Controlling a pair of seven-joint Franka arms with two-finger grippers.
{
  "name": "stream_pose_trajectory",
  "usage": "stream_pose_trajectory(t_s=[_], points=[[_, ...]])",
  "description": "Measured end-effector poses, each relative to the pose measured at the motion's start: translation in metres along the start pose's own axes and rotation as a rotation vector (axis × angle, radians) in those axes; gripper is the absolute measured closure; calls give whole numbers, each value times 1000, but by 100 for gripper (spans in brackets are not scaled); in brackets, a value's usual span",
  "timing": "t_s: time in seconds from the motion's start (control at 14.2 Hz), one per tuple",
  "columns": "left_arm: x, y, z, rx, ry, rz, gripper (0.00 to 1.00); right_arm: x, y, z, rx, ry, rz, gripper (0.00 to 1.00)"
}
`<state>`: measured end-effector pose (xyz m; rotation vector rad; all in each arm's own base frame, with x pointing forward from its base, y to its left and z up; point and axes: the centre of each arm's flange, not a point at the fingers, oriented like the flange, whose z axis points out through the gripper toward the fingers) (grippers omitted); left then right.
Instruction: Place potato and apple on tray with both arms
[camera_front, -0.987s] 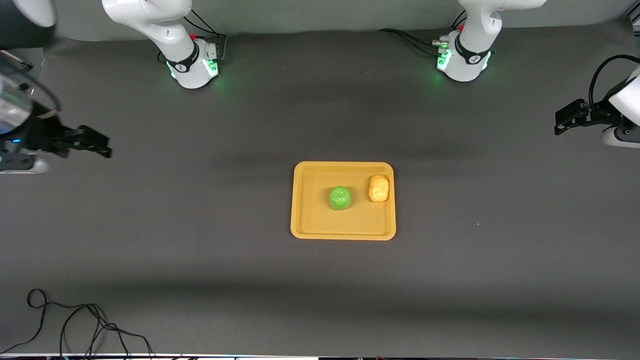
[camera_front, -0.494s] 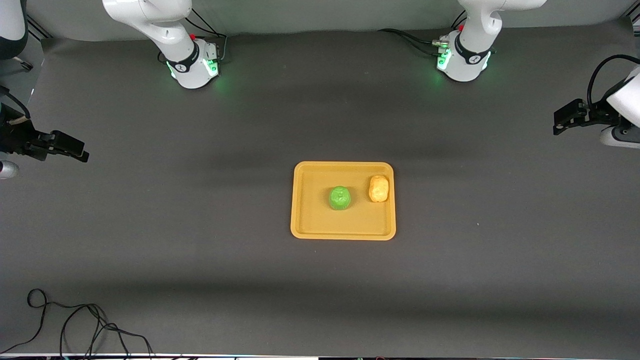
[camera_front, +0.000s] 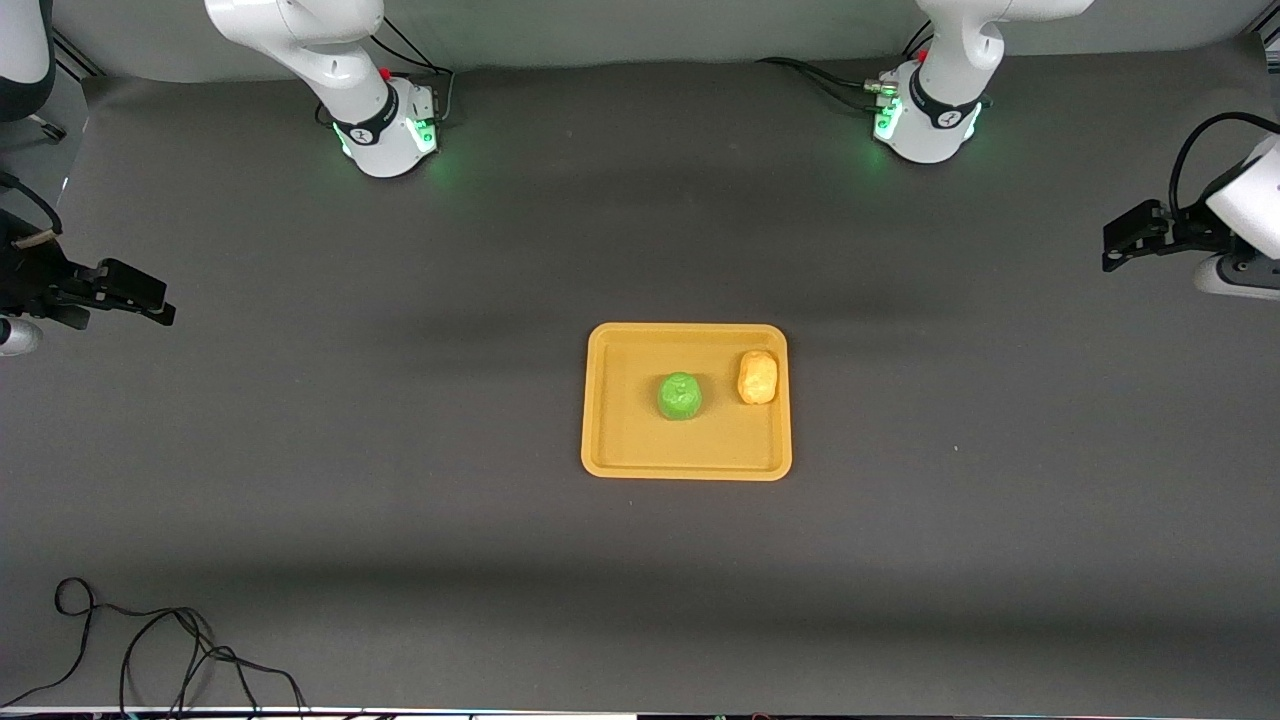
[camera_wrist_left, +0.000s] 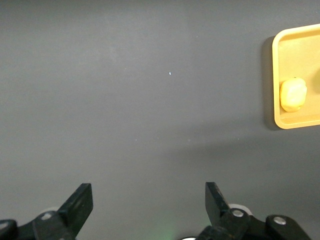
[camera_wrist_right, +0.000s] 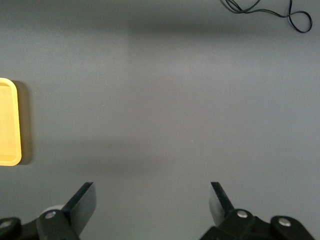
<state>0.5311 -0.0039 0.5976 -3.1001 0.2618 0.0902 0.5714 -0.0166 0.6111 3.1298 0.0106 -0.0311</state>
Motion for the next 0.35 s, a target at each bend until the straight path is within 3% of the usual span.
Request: stream_pose_trajectory(t_s=[0.35], points=[[2,14,0,3,-2,6,0,1,-1,1,0,-3,-2,0]])
